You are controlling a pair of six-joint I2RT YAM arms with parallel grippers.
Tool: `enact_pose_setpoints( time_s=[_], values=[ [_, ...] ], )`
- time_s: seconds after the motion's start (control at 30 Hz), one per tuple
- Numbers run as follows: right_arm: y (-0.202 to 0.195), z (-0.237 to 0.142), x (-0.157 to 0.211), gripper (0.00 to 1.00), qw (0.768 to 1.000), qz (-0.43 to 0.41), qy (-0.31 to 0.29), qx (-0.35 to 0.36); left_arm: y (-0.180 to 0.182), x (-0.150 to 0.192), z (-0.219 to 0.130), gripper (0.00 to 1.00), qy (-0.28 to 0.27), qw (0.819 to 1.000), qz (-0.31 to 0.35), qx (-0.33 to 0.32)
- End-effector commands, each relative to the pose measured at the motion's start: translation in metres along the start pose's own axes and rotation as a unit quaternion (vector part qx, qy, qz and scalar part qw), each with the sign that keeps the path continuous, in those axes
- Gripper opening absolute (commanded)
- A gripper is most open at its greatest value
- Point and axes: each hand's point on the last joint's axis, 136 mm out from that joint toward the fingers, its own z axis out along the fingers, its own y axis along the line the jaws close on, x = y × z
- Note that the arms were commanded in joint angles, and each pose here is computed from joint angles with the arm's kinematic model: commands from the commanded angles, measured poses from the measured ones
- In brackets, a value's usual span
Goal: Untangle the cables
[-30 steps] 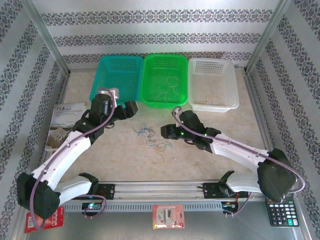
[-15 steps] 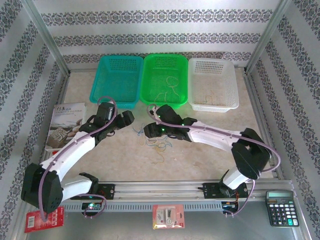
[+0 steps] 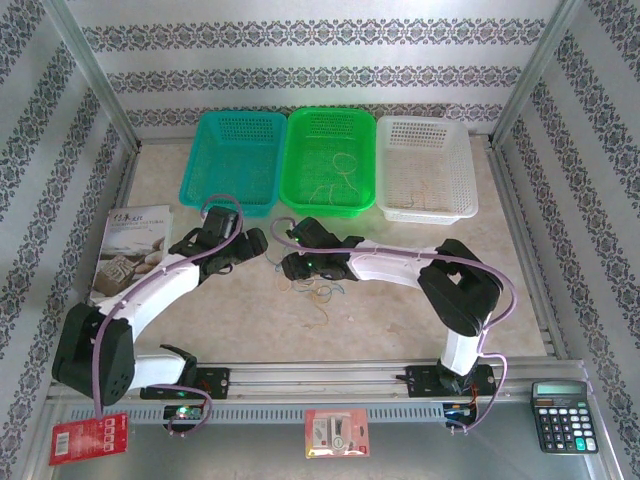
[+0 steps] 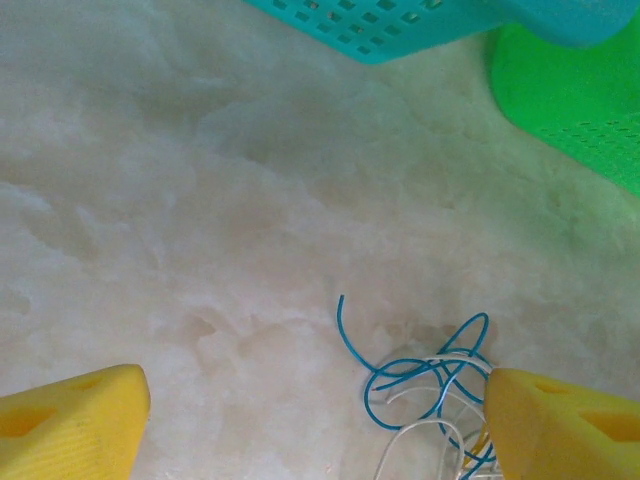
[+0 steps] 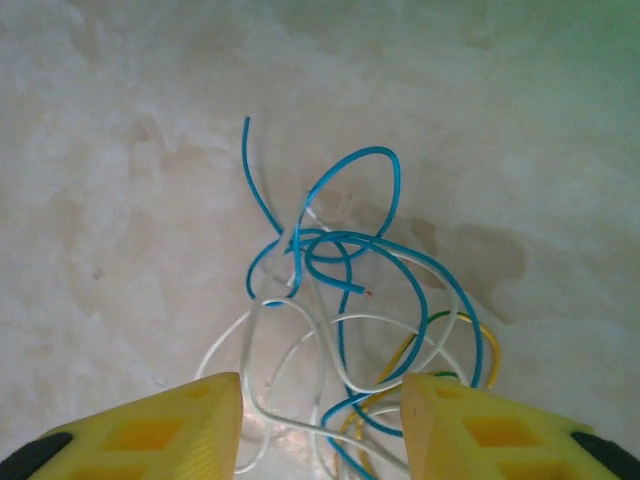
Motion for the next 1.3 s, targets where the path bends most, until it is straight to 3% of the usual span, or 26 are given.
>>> enact_pose_setpoints(
  time_s=[0.0, 0.07, 0.23, 0.57, 1.27],
  values=[
    [-0.005, 0.005, 0.004, 0.32, 1.0, 0.002, -0.009, 0.014, 0.005, -0.005, 0.001, 0.86, 0.005, 1.0, 0.006, -0.022],
    [-0.008, 0.005, 0.011, 0.22, 1.0, 0.007, -0.006, 0.013, 0.006, -0.003, 0.005, 0.87, 0.01, 1.0, 0.012, -0.027],
    [-0.013, 0.006, 0.026, 0.13, 1.0, 0.02, -0.001, 0.01, 0.002, -0.003, 0.015, 0.84, 0.017, 0.999, 0.023, -0.032],
    [-0.017, 0.008, 0.039, 0.13, 0.999, 0.034, 0.001, 0.004, -0.018, -0.002, 0.038, 0.7, 0.035, 0.998, 0.044, -0.027],
    [-0.022, 0.013, 0.049, 0.12, 0.999, 0.044, 0.002, 0.004, -0.024, 0.011, 0.072, 0.54, 0.061, 0.988, 0.108, -0.087]
  ],
)
